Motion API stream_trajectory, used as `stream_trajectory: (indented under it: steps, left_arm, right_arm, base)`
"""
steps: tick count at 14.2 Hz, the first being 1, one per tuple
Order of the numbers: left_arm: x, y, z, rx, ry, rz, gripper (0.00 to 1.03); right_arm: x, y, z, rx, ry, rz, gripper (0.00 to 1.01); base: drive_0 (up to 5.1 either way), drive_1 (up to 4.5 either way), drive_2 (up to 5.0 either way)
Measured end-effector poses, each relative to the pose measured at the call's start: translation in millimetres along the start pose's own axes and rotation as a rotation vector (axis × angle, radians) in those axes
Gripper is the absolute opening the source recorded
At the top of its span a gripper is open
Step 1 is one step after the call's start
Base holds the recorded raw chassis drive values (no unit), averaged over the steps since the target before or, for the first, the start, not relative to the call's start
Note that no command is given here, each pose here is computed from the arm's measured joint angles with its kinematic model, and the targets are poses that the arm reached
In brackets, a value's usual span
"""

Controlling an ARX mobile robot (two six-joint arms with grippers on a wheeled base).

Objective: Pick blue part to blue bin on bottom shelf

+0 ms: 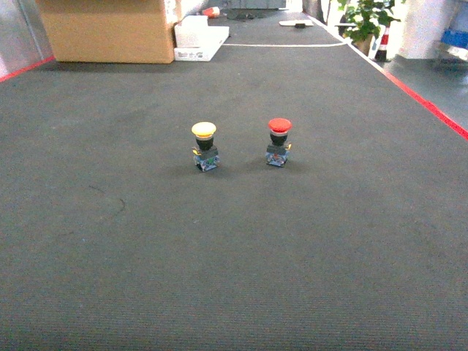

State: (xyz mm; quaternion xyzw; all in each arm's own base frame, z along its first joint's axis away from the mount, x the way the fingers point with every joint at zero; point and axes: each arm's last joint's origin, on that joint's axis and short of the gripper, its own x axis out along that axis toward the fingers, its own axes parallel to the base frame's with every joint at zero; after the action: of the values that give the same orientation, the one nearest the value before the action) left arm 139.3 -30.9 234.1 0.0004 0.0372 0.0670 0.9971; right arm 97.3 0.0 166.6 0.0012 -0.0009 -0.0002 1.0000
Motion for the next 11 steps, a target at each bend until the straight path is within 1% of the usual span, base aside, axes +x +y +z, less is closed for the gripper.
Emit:
stream_trajectory:
  steps: [2,3,4,5,11]
  left_arm:
    - [-30,5.5,8.0,-0.015,-0.055,0.042,0.44]
    - [-40,8.5,10.9,-0.033,-0.084,0.059,0.44]
    - [-42,10.3,15.4,-0.045,-0.1,0.07,0.44]
    - [-42,10.8,19.4,-0.049,-0.1,0.08,0.44]
    - [-42,11.1,19.2,-0.047,-0.092,0.076,0.44]
  right_arm:
    - [0,0.0,0.0,0.0,0.0,0.0,0.98]
    - [0,0.0,0.0,0.0,0.0,0.0,0.98]
    - [0,0.0,0.0,0.0,0.0,0.0,0.98]
    - [0,0.0,0.0,0.0,0.0,0.0,0.98]
    - [0,0.0,0.0,0.0,0.0,0.0,0.98]
  base:
    - [0.0,0.0,0.0]
    - [0.0,0.0,0.0]
    - [0.0,0.0,0.0]
    - [0.0,0.0,0.0]
    - [0.0,0.0,0.0]
